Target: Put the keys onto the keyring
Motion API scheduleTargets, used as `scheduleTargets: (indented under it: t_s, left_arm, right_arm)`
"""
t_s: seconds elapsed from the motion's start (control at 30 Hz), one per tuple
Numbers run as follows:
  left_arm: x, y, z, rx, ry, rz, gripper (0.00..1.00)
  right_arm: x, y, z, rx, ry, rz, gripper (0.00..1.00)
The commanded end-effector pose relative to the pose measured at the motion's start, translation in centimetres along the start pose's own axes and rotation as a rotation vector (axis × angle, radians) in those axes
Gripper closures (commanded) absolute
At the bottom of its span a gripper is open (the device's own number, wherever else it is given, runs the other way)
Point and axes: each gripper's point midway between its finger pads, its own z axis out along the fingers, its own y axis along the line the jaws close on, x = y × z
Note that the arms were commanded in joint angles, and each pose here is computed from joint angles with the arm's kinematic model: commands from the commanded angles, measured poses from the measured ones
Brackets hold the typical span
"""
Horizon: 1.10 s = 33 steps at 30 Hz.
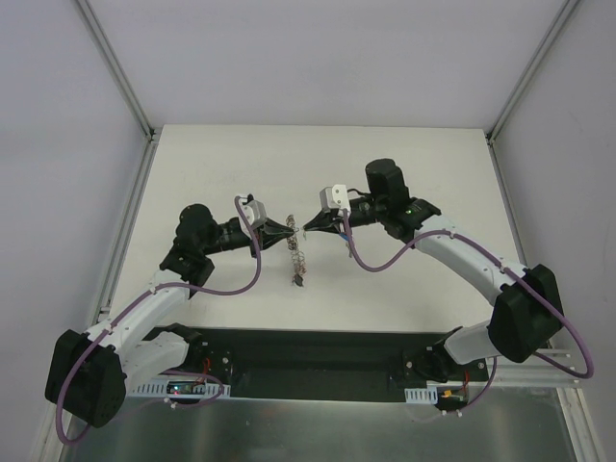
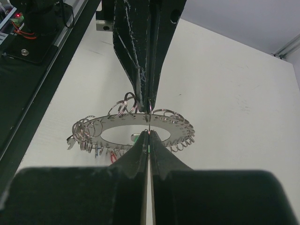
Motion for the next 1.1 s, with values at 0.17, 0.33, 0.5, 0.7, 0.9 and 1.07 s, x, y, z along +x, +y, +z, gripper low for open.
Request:
scheduleTargets:
  t_s: [0.17, 0.33, 0.5, 0.7, 0.9, 1.07]
  left_arm:
    - [-3.19, -0.55, 0.24, 0.042, -0.081, 0.095, 1.0]
    - [-3.14, -0.64, 0.29, 0.048, -0.079, 0.093, 1.0]
    - [-3.07, -0.68, 0.33, 0.05, -0.078, 0.091, 1.0]
    - [-3.08, -0.77, 0.37, 0.056, -0.076, 0.092, 1.0]
    - [-2.9, -0.96, 0.51, 0.07, -0.07, 0.088, 1.0]
    - [-2.86, -1.1, 0.57, 0.078, -0.067, 0.088, 1.0]
  right_arm:
    - [-1.74, -0.28, 0.42, -0.022, -0.036, -0.079, 0.99]
    - [-1.77, -0.38, 0.37, -0.017, -0.032, -0.082, 0.99]
    - [-1.55, -0.83, 0.24, 0.008, -0.013, -0.089, 0.99]
    - [-1.68, -0.79, 0.23, 0.007, -0.017, -0.082, 0.99]
    - [-2.04, -0.61, 0.22, -0.002, -0.03, -0.081, 0.99]
    - [-2.17, -0.53, 0.17, -0.004, -0.033, -0.079, 0.99]
